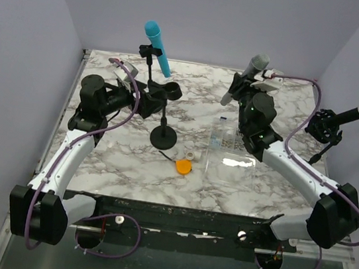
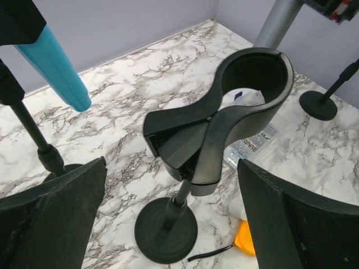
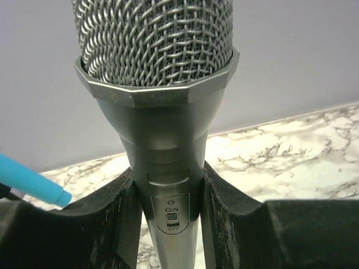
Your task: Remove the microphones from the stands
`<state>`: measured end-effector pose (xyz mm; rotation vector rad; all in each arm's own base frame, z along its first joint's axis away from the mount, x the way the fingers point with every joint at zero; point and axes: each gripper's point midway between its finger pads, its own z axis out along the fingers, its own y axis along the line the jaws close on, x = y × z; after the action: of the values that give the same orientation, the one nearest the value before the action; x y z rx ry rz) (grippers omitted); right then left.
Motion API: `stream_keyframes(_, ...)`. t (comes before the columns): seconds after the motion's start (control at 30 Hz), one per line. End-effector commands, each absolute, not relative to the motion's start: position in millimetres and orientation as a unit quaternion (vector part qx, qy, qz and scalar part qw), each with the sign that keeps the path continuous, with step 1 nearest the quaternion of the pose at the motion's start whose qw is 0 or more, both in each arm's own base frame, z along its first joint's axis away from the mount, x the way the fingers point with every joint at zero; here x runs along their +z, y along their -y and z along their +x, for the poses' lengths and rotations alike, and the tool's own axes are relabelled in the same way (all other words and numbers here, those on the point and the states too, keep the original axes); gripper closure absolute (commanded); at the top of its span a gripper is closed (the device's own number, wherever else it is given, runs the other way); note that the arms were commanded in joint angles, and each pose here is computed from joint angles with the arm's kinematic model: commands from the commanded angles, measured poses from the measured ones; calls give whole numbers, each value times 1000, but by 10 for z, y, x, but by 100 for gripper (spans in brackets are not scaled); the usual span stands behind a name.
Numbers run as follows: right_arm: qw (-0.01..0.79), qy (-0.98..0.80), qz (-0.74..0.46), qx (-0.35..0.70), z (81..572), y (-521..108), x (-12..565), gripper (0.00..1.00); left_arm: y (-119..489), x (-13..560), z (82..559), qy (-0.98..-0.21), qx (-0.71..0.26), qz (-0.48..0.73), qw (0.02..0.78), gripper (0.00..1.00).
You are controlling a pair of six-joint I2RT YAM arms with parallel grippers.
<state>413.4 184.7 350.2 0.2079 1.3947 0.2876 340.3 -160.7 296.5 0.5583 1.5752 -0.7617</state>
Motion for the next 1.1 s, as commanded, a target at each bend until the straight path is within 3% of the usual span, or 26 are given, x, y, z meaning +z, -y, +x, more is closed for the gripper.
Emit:
stream_keyframes(0.0,694,-690,116,168,4398,-2055,3162,99,1540,3245,3359,-660,-310,236,642,2)
stream_keyframes(0.33,588,-723,276,235,5089,-2346,2592,99,1161,3959,3028,-583,-244,151,760,2)
stream_keyframes(0.53,545,-682,398,283,5510,-2492,2315,99,511,4545,3138,-588,-157,-35,793,2)
stream_keyframes(0.67,489,-660,480,308,5809,-2579,1857,99,380,4850,3217,-565,-119,-45,815,2)
stream_keyframes(1.07,413,-616,599,303,6419,-2472,888,98,604,4511,3235,-575,-145,16,805,5)
